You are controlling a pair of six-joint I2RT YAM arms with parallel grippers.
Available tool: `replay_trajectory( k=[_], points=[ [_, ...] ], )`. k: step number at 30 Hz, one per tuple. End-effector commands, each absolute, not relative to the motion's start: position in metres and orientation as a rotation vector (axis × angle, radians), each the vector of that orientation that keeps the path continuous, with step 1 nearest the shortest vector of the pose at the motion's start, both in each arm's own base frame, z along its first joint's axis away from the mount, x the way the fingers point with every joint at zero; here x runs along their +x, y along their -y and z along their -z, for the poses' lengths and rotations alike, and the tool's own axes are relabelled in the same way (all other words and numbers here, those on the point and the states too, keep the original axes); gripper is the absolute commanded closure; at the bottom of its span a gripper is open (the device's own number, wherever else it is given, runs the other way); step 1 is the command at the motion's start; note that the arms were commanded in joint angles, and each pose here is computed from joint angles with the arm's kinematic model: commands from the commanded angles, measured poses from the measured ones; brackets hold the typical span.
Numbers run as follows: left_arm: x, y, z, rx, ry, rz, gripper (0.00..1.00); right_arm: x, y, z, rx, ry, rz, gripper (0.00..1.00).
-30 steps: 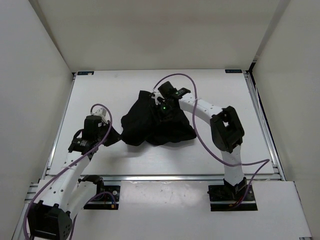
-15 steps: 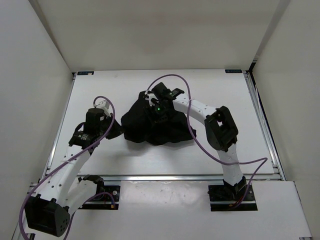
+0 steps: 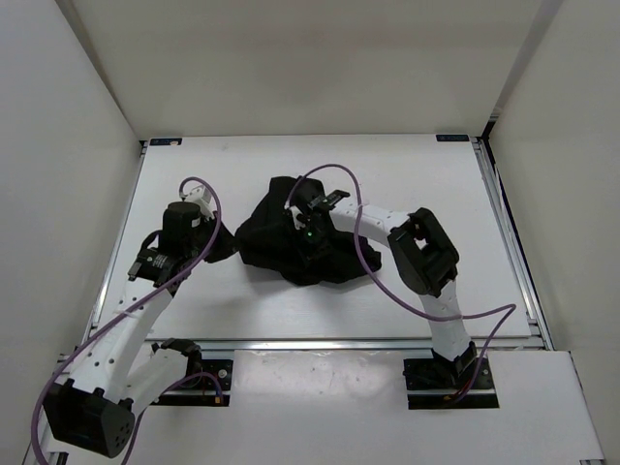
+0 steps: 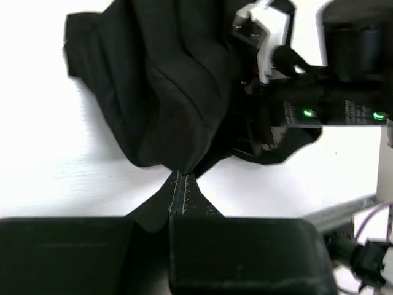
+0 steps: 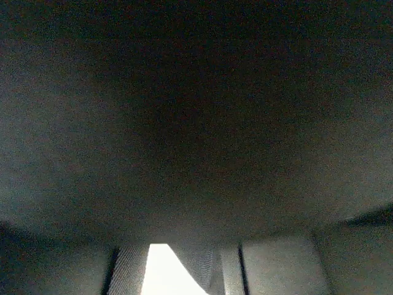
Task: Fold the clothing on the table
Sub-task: Flatten the skirt out
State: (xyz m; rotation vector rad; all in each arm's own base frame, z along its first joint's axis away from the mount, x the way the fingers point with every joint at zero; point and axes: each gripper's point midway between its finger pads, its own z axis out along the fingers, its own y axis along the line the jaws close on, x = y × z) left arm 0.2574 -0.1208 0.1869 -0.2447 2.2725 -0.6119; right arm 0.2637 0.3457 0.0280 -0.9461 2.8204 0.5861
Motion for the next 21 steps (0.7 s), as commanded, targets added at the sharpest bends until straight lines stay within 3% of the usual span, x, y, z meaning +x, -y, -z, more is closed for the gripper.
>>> replay_trajectory(
  k=[1,9,21],
  points=[
    [0.268,0.111,-0.221,-0.214,-2.185,0.546,1.0,0.289,-0.275,-0.023,-0.833,-2.836,-0.182,0.55],
    [0.26,0.104,-0.205,-0.239,-2.214,0.514,1.0,0.311,-0.165,-0.048,-0.473,-2.818,0.037,0.52],
    [0.263,0.097,-0.202,-0.26,-2.213,0.485,1.0,0.295,-0.068,-0.061,-0.312,-2.812,0.356,0.51]
  ],
)
